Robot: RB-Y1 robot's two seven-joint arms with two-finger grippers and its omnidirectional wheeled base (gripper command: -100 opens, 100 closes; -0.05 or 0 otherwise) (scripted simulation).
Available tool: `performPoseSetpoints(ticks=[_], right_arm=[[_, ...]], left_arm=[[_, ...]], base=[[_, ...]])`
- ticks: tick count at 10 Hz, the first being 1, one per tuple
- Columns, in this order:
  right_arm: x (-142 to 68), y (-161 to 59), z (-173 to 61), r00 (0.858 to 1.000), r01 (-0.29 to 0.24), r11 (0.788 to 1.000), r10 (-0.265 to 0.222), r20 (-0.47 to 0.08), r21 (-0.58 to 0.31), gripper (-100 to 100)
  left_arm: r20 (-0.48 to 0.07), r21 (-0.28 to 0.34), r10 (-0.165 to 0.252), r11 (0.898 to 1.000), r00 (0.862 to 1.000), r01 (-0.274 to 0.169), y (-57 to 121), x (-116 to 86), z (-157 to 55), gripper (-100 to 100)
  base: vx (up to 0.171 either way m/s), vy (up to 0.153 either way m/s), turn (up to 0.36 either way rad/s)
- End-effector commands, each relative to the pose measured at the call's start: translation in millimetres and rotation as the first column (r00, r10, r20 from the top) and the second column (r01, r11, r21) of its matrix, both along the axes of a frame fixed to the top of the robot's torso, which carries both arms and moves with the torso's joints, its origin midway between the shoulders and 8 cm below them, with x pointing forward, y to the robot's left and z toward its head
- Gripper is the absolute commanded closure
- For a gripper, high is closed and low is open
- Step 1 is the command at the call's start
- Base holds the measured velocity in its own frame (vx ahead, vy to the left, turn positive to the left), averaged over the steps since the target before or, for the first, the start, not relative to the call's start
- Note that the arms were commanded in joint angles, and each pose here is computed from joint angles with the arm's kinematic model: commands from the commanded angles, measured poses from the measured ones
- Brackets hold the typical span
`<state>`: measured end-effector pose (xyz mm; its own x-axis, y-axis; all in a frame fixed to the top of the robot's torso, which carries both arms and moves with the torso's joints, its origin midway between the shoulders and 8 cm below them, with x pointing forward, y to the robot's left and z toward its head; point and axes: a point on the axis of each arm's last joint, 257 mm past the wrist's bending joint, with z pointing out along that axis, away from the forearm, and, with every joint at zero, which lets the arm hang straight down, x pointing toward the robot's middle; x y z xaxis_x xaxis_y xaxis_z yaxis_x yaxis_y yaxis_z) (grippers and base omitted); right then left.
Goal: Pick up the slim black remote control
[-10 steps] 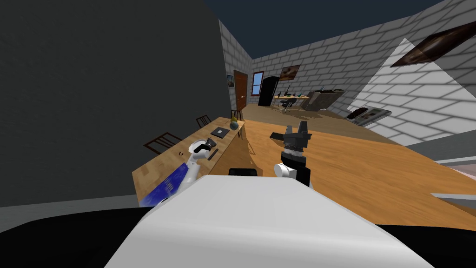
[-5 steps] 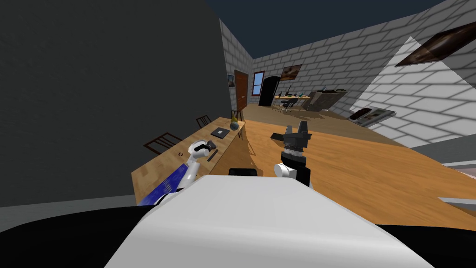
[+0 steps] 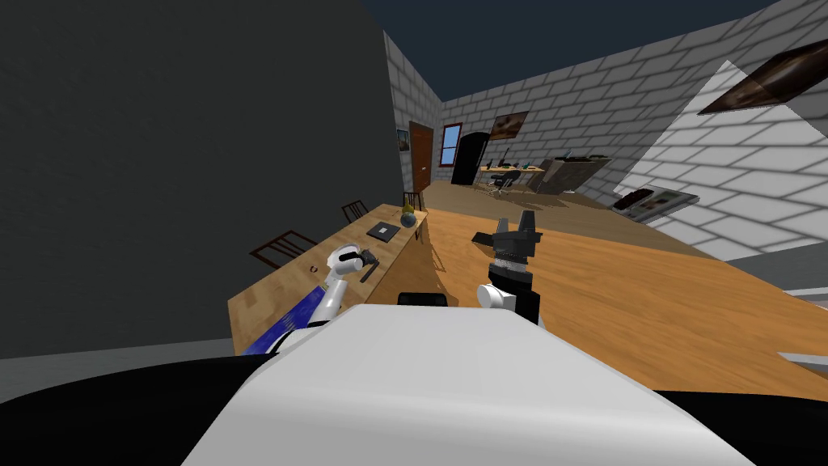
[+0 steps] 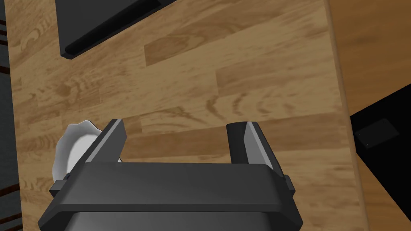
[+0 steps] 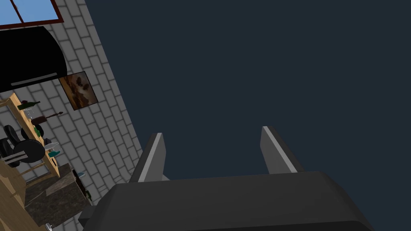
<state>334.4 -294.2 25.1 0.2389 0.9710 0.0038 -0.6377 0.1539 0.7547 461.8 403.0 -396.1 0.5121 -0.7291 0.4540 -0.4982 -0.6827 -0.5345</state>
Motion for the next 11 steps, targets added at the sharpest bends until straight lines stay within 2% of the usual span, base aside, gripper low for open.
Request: performPoseSetpoints(ticks=[1, 2, 3, 4, 5, 6, 8, 9, 10, 11], right_arm=[[0, 0, 0, 1.000, 0.000, 1.000, 0.000, 0.000, 0.000, 0], [0, 0, 0, 1.000, 0.000, 1.000, 0.000, 0.000, 0.000, 0], [0, 0, 0, 1.000, 0.000, 1.000, 0.000, 0.000, 0.000, 0], [0, 0, 0, 1.000, 0.000, 1.000, 0.000, 0.000, 0.000, 0], [0, 0, 0, 1.000, 0.000, 1.000, 0.000, 0.000, 0.000, 0], [0, 0, 0, 1.000, 0.000, 1.000, 0.000, 0.000, 0.000, 0], [0, 0, 0, 1.000, 0.000, 1.000, 0.000, 0.000, 0.000, 0], [0, 0, 0, 1.000, 0.000, 1.000, 0.000, 0.000, 0.000, 0], [0, 0, 0, 1.000, 0.000, 1.000, 0.000, 0.000, 0.000, 0], [0, 0, 0, 1.000, 0.000, 1.000, 0.000, 0.000, 0.000, 0]], left_arm=[[-0.051, -0.022, 0.011, 1.000, 0.999, -0.012, 3.3, -10, -14, -100], [-0.102, -0.053, 0.026, 0.998, 0.994, -0.032, 5.6, -17, -25, -100], [-0.118, -0.055, 0.029, 0.998, 0.993, -0.035, 6.4, -21, -29, -100], [-0.178, -0.085, 0.045, 0.995, 0.983, -0.061, 9.5, -32, -42, -100], [-0.182, -0.086, 0.044, 0.994, 0.982, -0.061, 9.1, -33, -43, -100], [-0.232, -0.112, 0.053, 0.990, 0.971, -0.081, 10.3, -42, -51, -100], [-0.243, -0.113, 0.058, 0.990, 0.968, -0.087, 11.6, -45, -55, -100], [-0.299, -0.137, 0.069, 0.984, 0.952, -0.115, 13.8, -57, -65, -100], [-0.334, -0.157, 0.077, 0.978, 0.940, -0.136, 15.4, -63, -69, -100], [-0.351, -0.159, 0.079, 0.977, 0.933, -0.142, 15.8, -69, -74, -100]], base=[[0.034, -0.009, 0.011], [0.044, 0.003, 0.029], [0.036, -0.001, 0.012], [0.039, -0.004, 0.028], [0.031, -0.004, 0.015], [0.031, -0.009, 0.024], [0.021, -0.005, 0.008], [0.024, 0.000, 0.020], [0.047, -0.004, 0.040], [0.041, -0.005, 0.018]])
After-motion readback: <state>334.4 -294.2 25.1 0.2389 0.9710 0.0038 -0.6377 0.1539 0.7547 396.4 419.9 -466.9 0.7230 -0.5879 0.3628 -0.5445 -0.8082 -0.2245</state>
